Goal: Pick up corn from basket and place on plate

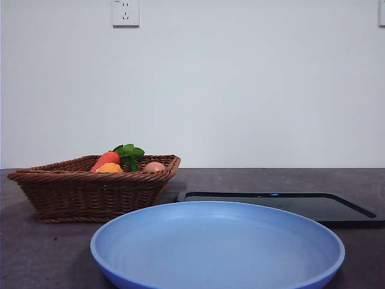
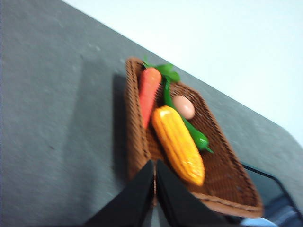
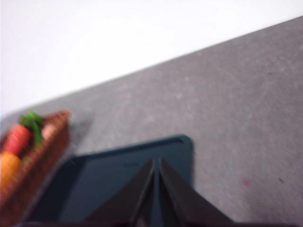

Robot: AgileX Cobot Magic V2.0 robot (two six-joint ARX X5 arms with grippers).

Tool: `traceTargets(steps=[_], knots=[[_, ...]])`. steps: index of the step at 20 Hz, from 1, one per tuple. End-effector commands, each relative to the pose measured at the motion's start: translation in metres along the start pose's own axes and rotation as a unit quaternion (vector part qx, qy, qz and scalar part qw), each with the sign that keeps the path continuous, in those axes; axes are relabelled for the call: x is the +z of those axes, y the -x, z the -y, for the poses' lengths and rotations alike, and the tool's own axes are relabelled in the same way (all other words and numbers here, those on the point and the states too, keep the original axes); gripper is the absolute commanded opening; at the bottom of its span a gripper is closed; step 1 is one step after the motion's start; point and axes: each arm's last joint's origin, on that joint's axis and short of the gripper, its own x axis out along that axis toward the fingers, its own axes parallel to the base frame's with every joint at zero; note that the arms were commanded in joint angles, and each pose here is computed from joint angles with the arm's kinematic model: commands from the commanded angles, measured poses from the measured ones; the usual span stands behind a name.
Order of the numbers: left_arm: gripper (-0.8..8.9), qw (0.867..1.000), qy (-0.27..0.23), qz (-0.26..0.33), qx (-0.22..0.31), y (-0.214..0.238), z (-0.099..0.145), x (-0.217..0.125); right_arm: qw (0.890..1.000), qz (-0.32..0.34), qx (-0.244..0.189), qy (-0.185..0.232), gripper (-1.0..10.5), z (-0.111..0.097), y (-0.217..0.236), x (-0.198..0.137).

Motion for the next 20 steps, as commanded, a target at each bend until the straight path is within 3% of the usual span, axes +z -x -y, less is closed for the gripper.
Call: traceTargets(steps=[1, 6, 13, 20], knots=[[0.07, 1.000, 0.016, 0.013, -0.012, 0.005, 0.010, 0.012, 1.000, 0.024, 0.011, -0.017, 0.0, -0.009, 0.006, 0.017], [0.07, 1.000, 0.018, -0.002, -0.024, 0.015, 0.026, 0.030, 1.000, 0.008, 0.005, -0.021, 0.0, -0.023, 0.017, 0.041], [0.07, 0.997, -0.007, -0.061, -0.045, 0.027, 0.052, 0.062, 0.996, -0.084, 0.019, 0.007, 0.0, -0.042, 0.024, 0.072], [0.07, 0.983, -0.047, -0.167, -0.058, 0.027, 0.068, 0.082, 0.976, -0.204, 0.068, 0.030, 0.0, -0.054, 0.019, 0.090]])
